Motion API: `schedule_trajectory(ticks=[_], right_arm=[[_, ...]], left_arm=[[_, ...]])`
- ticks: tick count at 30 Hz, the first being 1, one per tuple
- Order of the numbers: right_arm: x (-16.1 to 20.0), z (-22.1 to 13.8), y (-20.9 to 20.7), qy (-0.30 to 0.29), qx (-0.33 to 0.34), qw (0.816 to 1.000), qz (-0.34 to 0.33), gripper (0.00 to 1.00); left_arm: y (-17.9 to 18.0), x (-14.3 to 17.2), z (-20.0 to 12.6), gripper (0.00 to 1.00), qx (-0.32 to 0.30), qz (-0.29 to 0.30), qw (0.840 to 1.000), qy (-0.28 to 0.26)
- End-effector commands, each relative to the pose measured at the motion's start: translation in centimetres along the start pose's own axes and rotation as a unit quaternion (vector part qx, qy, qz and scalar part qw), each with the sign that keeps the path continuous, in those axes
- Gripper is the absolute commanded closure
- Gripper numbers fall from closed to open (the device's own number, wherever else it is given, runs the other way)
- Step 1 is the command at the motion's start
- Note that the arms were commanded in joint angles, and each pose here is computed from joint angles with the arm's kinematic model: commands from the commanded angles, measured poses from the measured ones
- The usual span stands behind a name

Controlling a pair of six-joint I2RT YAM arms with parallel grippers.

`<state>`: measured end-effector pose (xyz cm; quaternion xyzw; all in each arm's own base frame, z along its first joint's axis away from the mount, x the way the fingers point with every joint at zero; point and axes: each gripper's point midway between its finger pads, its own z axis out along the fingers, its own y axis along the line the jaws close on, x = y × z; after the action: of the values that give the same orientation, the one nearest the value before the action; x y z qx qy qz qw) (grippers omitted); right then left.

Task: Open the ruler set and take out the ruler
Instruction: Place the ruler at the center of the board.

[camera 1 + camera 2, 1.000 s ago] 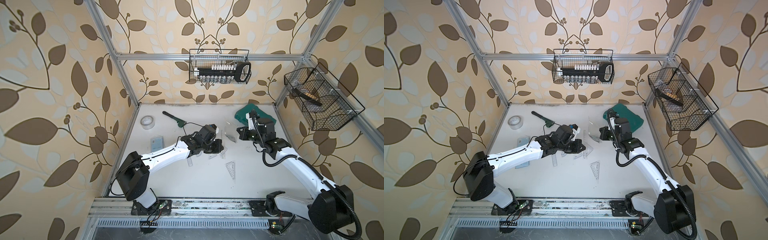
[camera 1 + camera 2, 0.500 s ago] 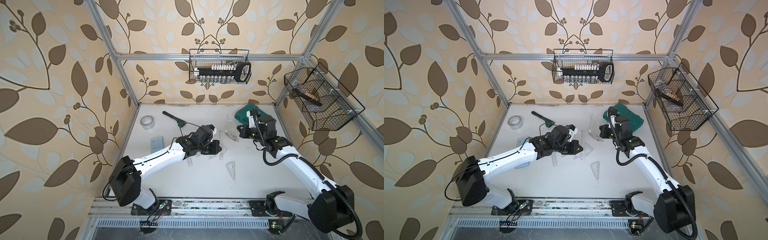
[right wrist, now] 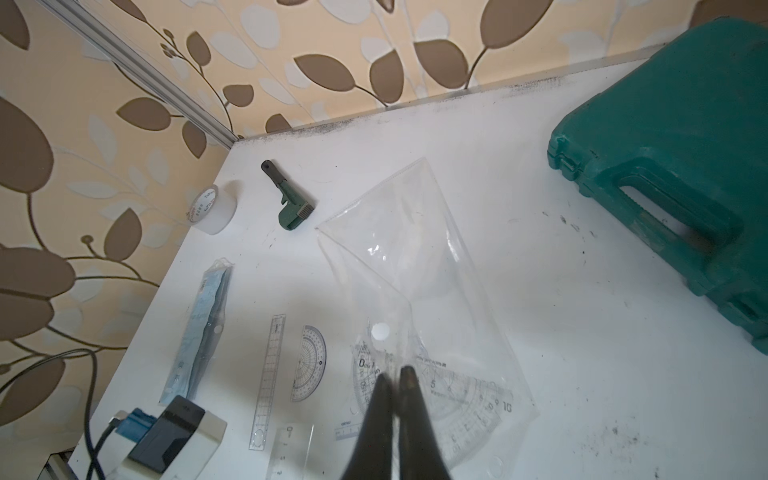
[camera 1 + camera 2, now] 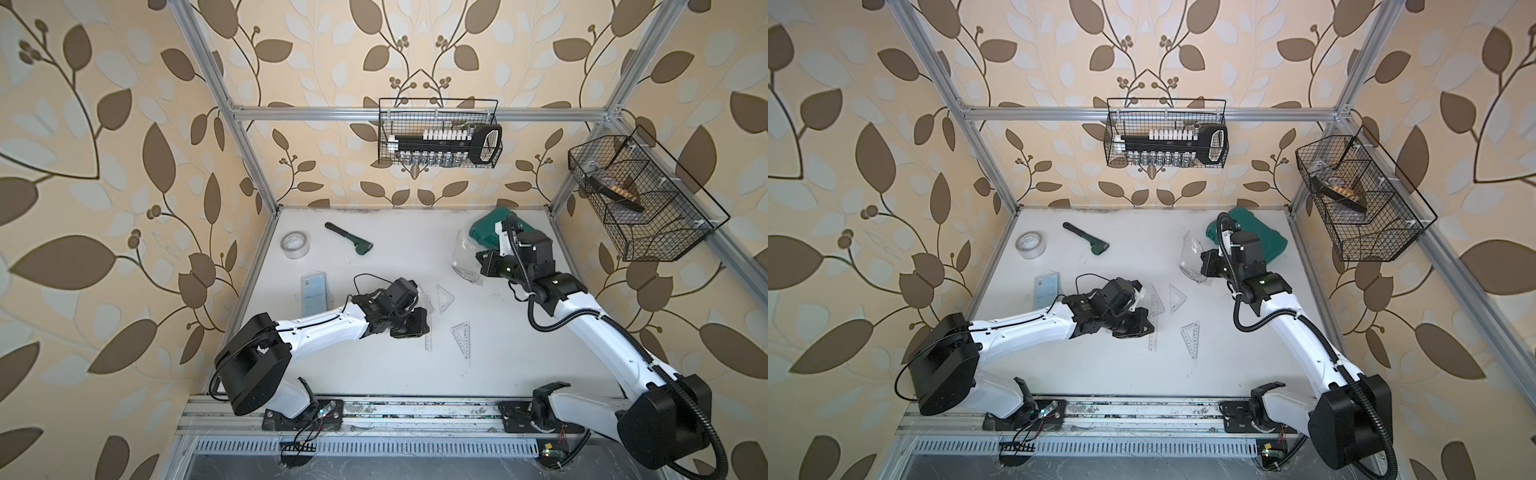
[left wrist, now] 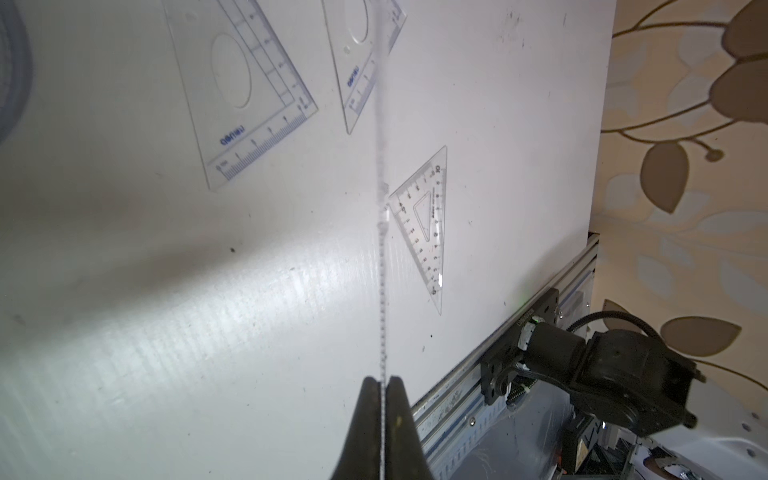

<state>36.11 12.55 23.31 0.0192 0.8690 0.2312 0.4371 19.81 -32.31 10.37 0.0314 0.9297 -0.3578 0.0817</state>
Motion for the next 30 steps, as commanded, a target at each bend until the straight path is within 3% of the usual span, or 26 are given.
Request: schedule_trajectory(ticks=[1,15,24,29,30], right_arm=[[-0.3,-0.8,0.1,-0.008,0.004,1.000,-0.006,1.00],[-0.2,-1.4,0.0,-0.015,0.007,1.000,-0.007,1.00],[-0.1,-1.4,0.0,-0.015,0.007,1.000,-0.009,1.00],[-0.1,-1.4,-0.1,-0.016,0.007,1.000,-0.009,1.00],[0.0,-1.4,-0.1,-0.015,0.007,1.000,-0.009,1.00]], left_arm=[[-2.5,0.2,-0.5,1.00,0.049,-0.009,0.999,-0.012],[0.9,3.3,5.9,1.00,0.035,-0.060,0.996,0.060],[1.4,3.9,7.7,0.99,0.029,-0.071,0.993,0.089],[1.7,3.8,7.1,0.79,0.015,-0.069,0.994,0.083],[1.8,3.8,7.0,0.70,0.010,-0.069,0.994,0.081]])
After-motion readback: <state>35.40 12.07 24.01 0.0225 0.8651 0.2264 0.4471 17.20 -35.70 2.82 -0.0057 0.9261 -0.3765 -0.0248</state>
